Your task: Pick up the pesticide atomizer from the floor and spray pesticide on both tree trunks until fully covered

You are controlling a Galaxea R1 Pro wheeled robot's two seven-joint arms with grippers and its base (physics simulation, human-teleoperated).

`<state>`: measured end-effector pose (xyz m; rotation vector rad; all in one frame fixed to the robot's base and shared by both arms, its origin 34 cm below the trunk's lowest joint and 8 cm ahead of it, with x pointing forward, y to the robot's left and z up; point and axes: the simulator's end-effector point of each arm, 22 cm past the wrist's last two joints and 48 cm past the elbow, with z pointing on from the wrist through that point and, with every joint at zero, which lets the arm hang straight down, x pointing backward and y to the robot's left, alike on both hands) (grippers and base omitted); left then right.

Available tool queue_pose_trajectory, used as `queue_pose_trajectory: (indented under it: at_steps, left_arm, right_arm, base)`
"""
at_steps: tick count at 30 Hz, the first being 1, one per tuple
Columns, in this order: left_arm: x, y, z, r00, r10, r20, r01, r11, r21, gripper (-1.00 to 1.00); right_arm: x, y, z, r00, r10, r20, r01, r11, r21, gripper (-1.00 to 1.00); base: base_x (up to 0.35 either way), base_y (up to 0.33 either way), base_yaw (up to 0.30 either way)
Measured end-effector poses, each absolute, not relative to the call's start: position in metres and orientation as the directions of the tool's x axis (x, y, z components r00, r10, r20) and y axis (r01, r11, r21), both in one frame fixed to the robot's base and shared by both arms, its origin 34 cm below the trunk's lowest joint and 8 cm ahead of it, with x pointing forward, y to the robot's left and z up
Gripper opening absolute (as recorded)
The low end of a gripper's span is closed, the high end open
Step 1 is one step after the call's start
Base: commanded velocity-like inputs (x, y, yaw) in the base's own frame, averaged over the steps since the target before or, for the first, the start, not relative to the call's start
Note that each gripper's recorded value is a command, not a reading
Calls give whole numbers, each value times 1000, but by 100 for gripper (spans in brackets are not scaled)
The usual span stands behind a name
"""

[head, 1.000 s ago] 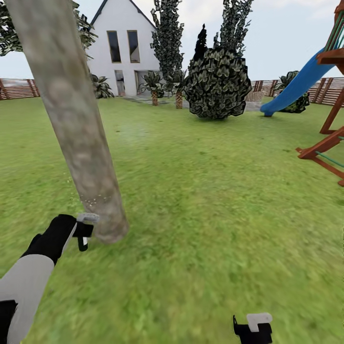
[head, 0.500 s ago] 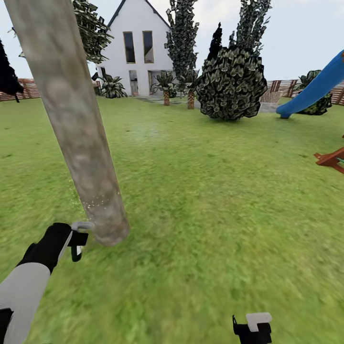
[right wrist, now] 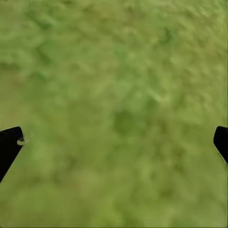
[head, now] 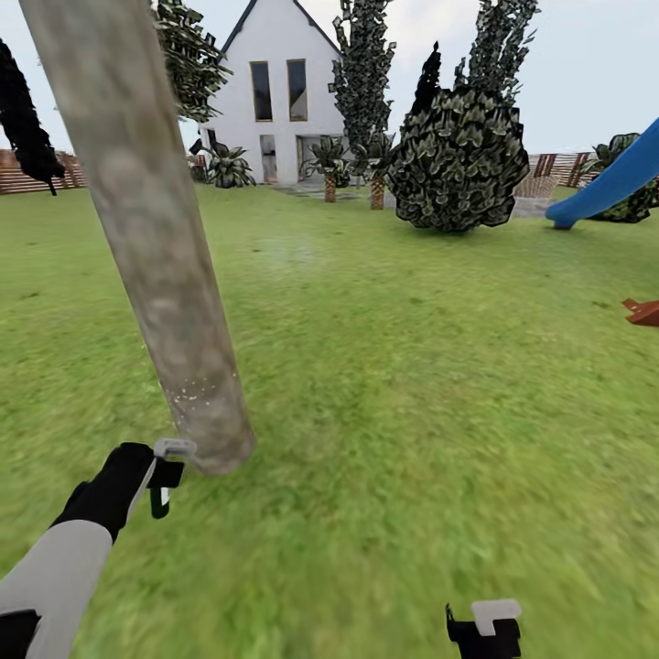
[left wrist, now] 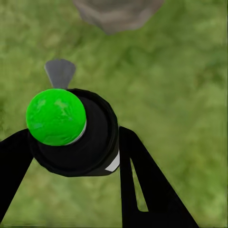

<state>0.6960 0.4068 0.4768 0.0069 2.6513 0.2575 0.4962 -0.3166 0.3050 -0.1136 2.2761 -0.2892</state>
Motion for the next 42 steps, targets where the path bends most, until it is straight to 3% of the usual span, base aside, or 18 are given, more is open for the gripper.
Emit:
queue_pose_trajectory:
  at_steps: [8,14,21,32,35,42]
  left_arm:
    - [694,348,459,-894,46,-445,-18,990,139,-100]
    - [670,390,437,-888,-8,-460,-85,985,147,-100]
    - [659,377,411,-879,-11,-476,-75,990,117,-100]
    - [659,381,411,-878,3,-479,-80,985,154,-100]
    - [656,399,414,-878,0,-478,-121,968,221,-100]
    - [658,384,411,-878,-5,-479,-117,972,205,-100]
  right_arm:
    - [496,-317,305,-660,-176,-730,12,969,-245,100]
    - [497,-317,305,-659,-176,-731,13,970,-245,100]
    - [497,-317,305,-659,-175,-731,13,969,-245,100]
    - [496,-316,305,-660,-177,-730,11,970,-244,100]
    - [496,-316,305,-660,-176,-730,11,970,-244,100]
    - [496,-316,305,-660,-176,-730,12,970,-244,100]
  base:
    - [167,-95,0]
    - [5,-2,3]
    - [93,-63,207]
    - [210,-196,22]
    - [152,-189,236]
    - [11,-101,275]
